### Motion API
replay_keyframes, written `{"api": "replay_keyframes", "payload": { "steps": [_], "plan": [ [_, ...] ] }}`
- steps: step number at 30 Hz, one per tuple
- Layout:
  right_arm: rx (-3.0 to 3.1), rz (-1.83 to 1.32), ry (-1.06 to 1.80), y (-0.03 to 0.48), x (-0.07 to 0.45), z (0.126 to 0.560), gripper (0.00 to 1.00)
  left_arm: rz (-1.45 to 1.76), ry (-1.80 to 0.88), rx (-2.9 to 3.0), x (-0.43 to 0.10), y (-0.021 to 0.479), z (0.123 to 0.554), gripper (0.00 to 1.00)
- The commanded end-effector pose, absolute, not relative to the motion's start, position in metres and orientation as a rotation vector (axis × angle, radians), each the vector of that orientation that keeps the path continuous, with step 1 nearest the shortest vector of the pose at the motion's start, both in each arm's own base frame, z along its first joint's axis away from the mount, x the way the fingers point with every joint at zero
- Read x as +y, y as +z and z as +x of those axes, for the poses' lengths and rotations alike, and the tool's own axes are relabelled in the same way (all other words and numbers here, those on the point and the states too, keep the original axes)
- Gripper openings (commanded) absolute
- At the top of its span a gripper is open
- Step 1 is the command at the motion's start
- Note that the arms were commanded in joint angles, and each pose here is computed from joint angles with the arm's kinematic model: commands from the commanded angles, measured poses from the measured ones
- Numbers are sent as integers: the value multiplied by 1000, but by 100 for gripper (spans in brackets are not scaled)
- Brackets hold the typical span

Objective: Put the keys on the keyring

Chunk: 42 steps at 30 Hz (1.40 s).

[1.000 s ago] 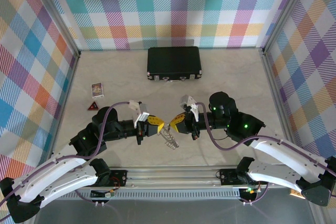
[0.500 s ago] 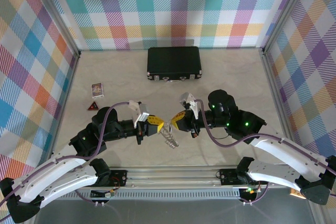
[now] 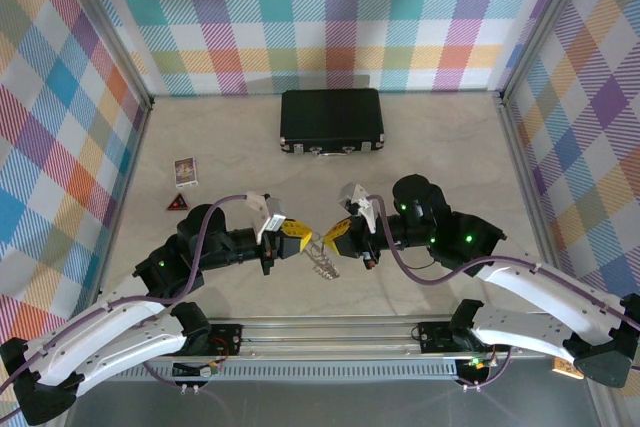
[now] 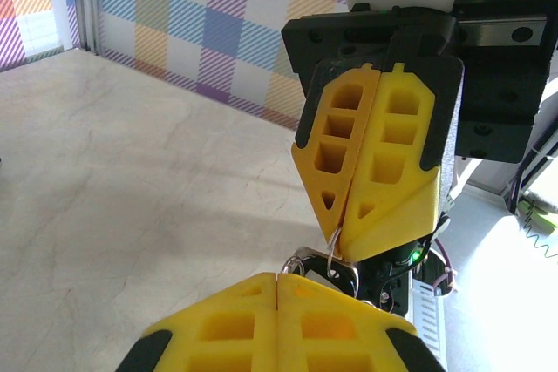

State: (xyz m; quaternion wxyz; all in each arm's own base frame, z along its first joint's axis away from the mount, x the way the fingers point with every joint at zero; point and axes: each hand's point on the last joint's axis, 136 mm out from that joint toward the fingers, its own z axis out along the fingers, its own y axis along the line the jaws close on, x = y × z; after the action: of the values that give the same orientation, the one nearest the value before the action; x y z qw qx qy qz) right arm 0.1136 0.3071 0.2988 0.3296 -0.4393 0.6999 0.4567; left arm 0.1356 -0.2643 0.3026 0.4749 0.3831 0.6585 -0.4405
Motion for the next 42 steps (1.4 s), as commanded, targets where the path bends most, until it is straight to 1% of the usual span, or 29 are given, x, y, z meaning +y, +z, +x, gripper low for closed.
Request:
{"api": "replay_keyframes", "payload": {
  "steps": [1, 6, 42],
  "plan": [
    [1800, -1159, 1203, 307, 309, 112, 0, 944, -1073, 1542, -265, 315, 134, 0],
    [1816, -1119, 1148, 304, 308, 122, 0, 943, -1078, 1542, -265, 314, 134, 0],
    [1824, -1078, 1167, 302, 307, 122, 0, 939, -1081, 1534, -263, 316, 133, 0]
  ]
}}
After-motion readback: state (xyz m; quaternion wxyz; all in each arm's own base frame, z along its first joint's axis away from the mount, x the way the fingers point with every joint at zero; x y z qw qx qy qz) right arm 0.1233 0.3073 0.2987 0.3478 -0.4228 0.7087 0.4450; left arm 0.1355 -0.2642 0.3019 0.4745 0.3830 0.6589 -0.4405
